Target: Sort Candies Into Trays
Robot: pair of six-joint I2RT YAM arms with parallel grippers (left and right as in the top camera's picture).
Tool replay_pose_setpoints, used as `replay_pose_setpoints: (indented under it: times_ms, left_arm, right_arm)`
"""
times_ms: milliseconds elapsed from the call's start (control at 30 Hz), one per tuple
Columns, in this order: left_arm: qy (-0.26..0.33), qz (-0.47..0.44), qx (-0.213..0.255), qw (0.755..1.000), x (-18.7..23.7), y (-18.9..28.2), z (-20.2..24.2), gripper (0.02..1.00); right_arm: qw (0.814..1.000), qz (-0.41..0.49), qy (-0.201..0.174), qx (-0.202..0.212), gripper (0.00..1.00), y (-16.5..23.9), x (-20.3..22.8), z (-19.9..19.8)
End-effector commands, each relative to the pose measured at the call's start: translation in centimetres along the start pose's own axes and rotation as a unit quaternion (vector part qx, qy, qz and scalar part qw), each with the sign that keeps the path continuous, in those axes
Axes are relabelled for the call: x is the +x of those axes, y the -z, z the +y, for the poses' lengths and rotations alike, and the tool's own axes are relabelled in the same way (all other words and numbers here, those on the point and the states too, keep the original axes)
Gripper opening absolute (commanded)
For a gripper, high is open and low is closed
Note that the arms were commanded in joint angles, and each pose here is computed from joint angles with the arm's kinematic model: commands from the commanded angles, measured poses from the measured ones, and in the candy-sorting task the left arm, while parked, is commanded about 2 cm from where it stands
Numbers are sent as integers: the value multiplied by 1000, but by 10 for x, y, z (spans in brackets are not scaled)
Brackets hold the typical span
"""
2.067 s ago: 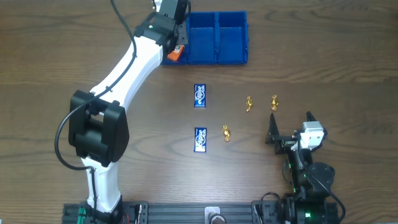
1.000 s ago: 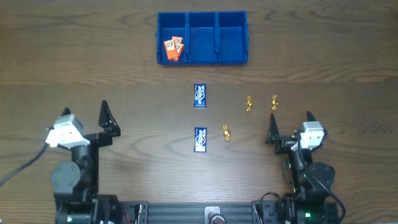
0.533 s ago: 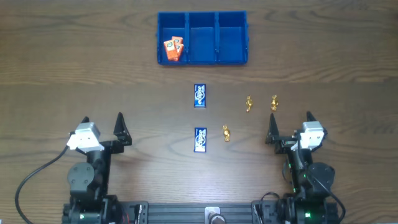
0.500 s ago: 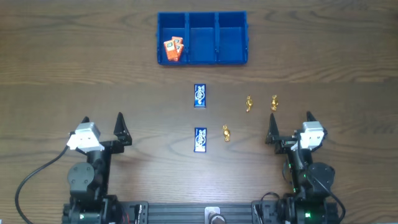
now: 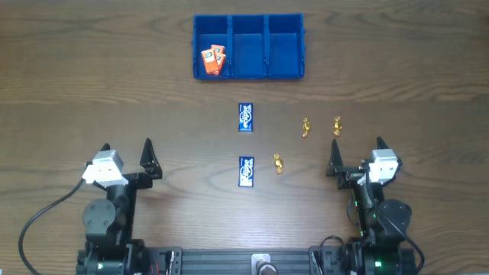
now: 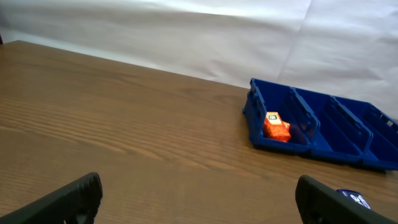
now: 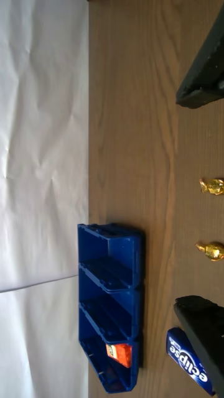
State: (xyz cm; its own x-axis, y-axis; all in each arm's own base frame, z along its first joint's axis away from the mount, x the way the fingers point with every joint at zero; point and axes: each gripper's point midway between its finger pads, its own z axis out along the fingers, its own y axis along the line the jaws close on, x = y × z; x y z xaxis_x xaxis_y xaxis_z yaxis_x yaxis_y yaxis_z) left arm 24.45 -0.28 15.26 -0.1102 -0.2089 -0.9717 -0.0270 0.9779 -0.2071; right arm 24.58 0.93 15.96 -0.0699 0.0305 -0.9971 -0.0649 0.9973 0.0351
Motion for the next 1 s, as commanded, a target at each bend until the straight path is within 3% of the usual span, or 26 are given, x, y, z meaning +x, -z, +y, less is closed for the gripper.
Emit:
replay_pose_setpoints:
  times_ms: [33,100,200,300,400,567,700,833,1000]
  left_arm:
    - [-8,23,-9,1000,17,-1,5,998]
    - [-8,23,-9,1000,17,-1,5,998]
    - [-8,23,-9,1000,17,-1,5,998]
    - [-8,23,-9,1000,17,-1,5,998]
    - [-8,23,-9,1000,17,-1,5,998]
    - [-8,23,-9,1000,17,-1,5,996]
    - [-8,23,-9,1000,17,-1,5,998]
    - [-8,23,-9,1000,17,-1,5,998]
    - [-8,23,-9,1000,17,-1,5,998]
  right_arm:
    - [1000,-3,6,3,998,0,-1,-1]
    - [1000,-14,4,0,1000,0,-6,0]
    - [993,-41,-63,-88,998,3,-24,29]
    - [981,-13,-68,-182,998,7,-40,61]
    - [968,58,-89,-226,998,5,-56,77]
    - [950,196,-117,-214,998,-12,-73,76]
    - [923,307,-134,-192,998,-26,-75,76]
    - [888,393,-113,-209,998,-42,-66,106]
    - [846,498,-71,-178,998,-48,-14,158]
